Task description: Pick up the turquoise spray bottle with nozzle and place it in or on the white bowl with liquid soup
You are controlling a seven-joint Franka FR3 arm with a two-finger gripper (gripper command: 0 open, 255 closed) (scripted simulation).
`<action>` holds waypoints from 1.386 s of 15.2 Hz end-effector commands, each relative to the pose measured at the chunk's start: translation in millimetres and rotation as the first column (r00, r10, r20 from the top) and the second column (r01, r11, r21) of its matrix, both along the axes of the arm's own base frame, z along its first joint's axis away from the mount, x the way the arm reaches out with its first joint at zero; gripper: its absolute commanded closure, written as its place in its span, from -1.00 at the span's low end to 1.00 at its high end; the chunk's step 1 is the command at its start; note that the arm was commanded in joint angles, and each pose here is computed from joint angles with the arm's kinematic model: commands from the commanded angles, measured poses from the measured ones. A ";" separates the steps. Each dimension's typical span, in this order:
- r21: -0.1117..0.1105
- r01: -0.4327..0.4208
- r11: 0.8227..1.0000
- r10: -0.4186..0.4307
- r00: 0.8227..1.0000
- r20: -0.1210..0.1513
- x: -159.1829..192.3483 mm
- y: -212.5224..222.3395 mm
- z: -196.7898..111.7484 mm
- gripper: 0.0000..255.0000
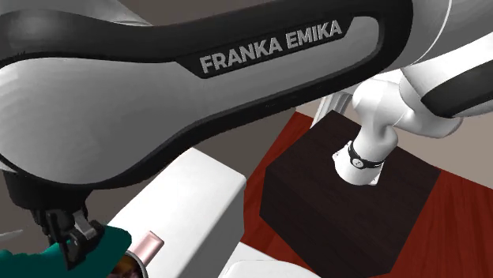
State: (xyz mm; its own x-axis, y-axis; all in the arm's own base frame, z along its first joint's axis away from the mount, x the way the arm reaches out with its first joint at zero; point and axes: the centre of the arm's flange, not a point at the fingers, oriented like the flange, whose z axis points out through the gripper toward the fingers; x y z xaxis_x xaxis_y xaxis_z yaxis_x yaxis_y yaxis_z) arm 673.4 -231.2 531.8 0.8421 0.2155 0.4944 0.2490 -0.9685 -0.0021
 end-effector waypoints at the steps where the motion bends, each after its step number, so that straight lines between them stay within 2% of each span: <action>1: 0.002 -0.001 1.000 0.001 1.000 0.000 26.4 5.2 -2.3 1.00; 3: 0.002 -0.001 1.000 0.001 1.000 0.000 52.1 8.8 -2.8 1.00; 15: 0.002 -0.001 1.000 0.001 1.000 0.000 52.2 8.8 -66.9 1.00; 21: 0.002 -0.001 1.000 0.001 1.000 0.000 52.2 8.7 -66.9 1.00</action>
